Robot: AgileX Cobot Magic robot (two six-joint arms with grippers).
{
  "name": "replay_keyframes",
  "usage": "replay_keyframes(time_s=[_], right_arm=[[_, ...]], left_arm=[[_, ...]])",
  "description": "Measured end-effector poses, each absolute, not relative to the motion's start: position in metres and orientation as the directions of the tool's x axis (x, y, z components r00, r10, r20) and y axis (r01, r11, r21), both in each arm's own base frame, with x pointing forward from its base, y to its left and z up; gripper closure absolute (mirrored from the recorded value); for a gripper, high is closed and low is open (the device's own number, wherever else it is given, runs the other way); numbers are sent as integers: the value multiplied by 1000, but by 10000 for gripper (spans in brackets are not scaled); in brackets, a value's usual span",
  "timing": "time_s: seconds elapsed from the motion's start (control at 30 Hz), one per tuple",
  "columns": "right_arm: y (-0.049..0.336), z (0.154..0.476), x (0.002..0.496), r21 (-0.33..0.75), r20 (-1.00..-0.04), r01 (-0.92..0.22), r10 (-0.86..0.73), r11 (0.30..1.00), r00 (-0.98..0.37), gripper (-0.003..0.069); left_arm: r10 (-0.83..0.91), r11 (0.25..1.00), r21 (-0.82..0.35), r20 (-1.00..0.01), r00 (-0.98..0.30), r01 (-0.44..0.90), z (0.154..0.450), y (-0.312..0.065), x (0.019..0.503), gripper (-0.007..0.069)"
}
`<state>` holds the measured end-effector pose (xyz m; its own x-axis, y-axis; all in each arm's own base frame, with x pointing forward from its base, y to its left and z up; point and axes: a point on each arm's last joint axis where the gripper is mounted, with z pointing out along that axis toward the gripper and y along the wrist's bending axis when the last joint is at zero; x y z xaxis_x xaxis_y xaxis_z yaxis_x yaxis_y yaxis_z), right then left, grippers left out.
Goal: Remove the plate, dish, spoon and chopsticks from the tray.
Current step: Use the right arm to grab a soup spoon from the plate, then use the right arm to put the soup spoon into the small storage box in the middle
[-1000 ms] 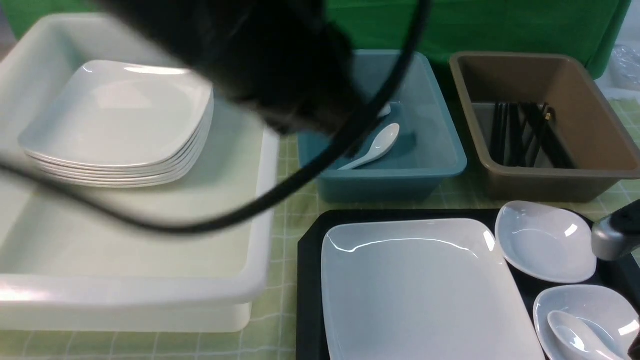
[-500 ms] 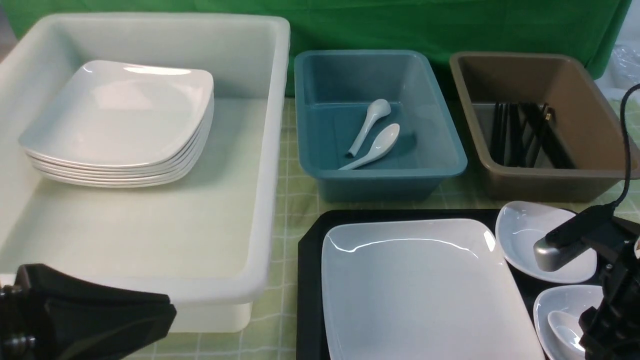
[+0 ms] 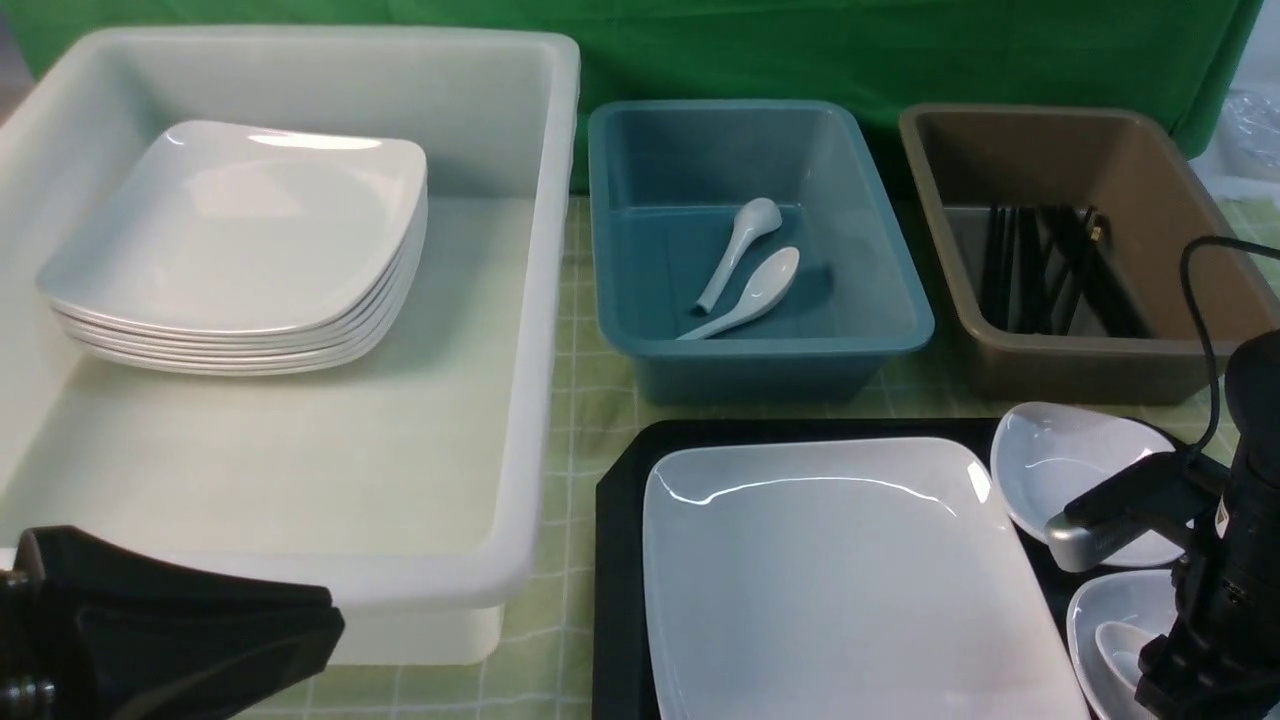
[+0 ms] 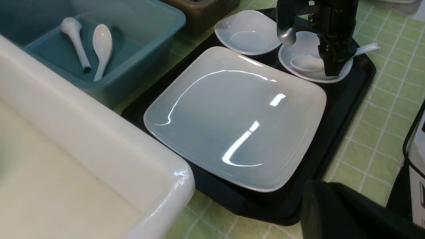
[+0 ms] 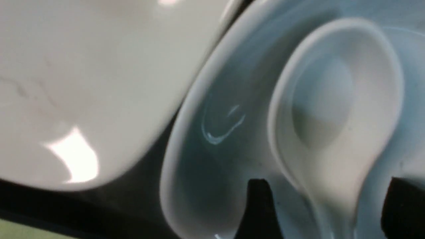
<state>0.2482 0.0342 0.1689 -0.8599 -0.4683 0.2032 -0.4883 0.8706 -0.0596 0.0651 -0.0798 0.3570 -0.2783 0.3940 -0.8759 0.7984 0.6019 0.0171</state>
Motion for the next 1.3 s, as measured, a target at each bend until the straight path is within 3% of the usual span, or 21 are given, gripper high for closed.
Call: replay_keyframes(time_s=[0.1, 0.27, 0.5, 0.67, 0.87, 1.0, 1.03, 1.07, 1.1, 1.13, 1.3], right_arm=[[31, 168, 251, -70, 186, -468, -449, 881, -874, 162], [31, 166, 257, -83, 131, -464, -452, 882, -882, 237], [31, 159, 257, -70, 176, -465, -448, 883, -877, 347], [31, 159, 257, -70, 178, -457, -440, 886, -880, 354], [31, 184, 252, -102, 98, -370, -361, 923, -927, 355], [49, 229, 249, -80, -68, -304, -310, 949, -948, 355], [72, 261, 252, -22, -222, -311, -308, 950, -925, 355], [78, 271, 254, 1, -298, -314, -299, 950, -907, 355], [99, 294, 261, 60, -458, -334, -272, 941, -846, 356], [111, 309, 268, 93, -556, -347, -240, 933, -796, 355], [154, 335, 315, 194, -816, -357, -51, 914, -576, 356]], left_arm=[[403, 597, 30, -876, -267, 802, 357, -80, 65, 622], [399, 596, 38, -881, -255, 802, 358, -80, 66, 622], [392, 596, 38, -885, -250, 802, 359, -80, 66, 622], [389, 597, 39, -887, -247, 801, 359, -80, 66, 622], [391, 591, 59, -893, -223, 804, 360, -81, 67, 622], [358, 599, 67, -914, -193, 798, 364, -82, 69, 622], [326, 606, 75, -932, -161, 792, 368, -83, 70, 622], [313, 609, 78, -938, -149, 789, 369, -83, 71, 622], [276, 618, 82, -954, -118, 782, 374, -84, 72, 622], [256, 624, 85, -962, -100, 777, 376, -84, 73, 622], [191, 640, 95, -981, -38, 763, 385, -85, 76, 622]])
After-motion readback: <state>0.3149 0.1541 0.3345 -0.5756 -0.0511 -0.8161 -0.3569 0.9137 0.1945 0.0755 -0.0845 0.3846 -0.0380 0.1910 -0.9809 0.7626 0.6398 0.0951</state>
